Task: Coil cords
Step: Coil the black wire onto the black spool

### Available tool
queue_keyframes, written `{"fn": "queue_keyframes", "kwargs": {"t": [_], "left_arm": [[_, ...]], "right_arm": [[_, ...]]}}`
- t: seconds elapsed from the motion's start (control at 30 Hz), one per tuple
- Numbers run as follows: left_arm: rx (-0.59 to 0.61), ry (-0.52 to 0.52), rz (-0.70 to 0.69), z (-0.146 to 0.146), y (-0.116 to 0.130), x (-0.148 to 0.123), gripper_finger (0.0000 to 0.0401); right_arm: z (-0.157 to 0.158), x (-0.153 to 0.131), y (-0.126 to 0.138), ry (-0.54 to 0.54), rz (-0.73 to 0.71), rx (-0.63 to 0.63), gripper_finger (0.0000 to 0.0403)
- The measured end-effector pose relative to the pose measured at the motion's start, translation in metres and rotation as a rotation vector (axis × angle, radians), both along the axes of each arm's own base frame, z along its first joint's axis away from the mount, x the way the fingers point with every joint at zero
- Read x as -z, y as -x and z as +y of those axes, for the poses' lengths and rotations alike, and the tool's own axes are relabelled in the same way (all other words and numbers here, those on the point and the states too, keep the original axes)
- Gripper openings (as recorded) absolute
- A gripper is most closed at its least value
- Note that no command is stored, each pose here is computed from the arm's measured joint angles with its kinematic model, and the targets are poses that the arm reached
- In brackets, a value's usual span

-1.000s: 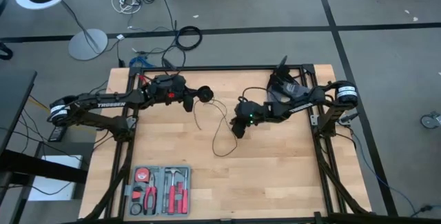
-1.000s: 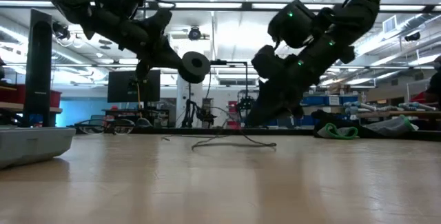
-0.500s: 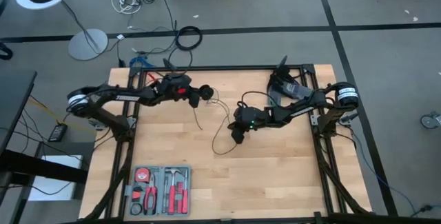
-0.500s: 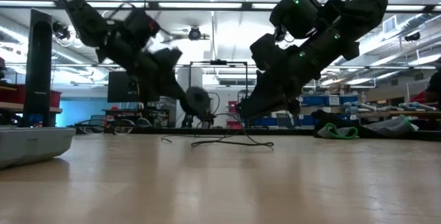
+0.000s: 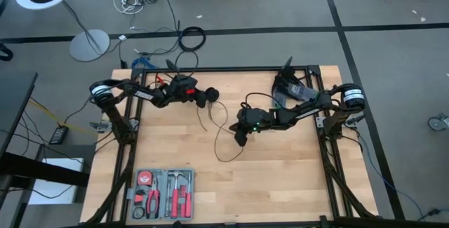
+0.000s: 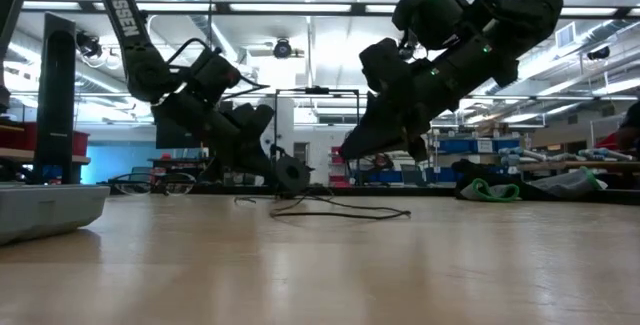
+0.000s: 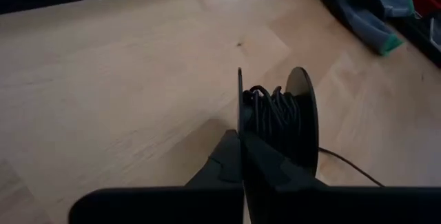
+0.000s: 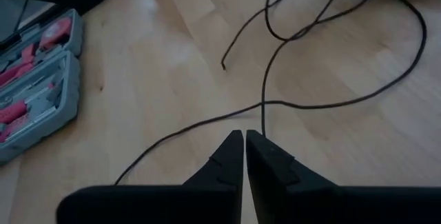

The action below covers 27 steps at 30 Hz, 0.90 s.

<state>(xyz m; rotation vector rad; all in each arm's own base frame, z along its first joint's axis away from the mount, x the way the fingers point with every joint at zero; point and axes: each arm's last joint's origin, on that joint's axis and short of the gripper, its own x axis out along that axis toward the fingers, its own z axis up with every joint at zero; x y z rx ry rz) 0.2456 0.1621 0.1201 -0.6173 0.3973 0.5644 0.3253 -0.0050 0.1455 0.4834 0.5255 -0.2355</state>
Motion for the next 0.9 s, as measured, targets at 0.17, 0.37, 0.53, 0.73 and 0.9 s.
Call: {"fn": "queue_keyframes", "kwargs": {"t": [0.17, 0.37, 0.53, 0.73, 0.9], "left_arm": [[-0.009, -0.019, 0.011, 0.002, 0.001, 0.0, 0.0], [-0.024, -0.042, 0.025, 0.003, 0.002, 0.0, 0.0], [-0.028, -0.041, 0.024, 0.003, 0.002, 0.0, 0.0], [-0.02, -0.03, 0.02, 0.002, 0.002, 0.0, 0.0], [-0.018, -0.024, 0.018, 0.003, 0.002, 0.0, 0.0]], "right_arm": [[-0.002, -0.003, -0.002, 0.074, -0.015, -0.002, 0.0012], [-0.004, -0.014, -0.019, 0.178, -0.032, -0.033, 0.0003], [-0.005, 0.0, -0.032, 0.149, 0.026, -0.04, 0.0002], [-0.001, 0.019, -0.044, 0.128, 0.093, -0.069, 0.0001], [-0.002, 0.037, -0.049, 0.121, 0.189, -0.073, 0.0001]]}}
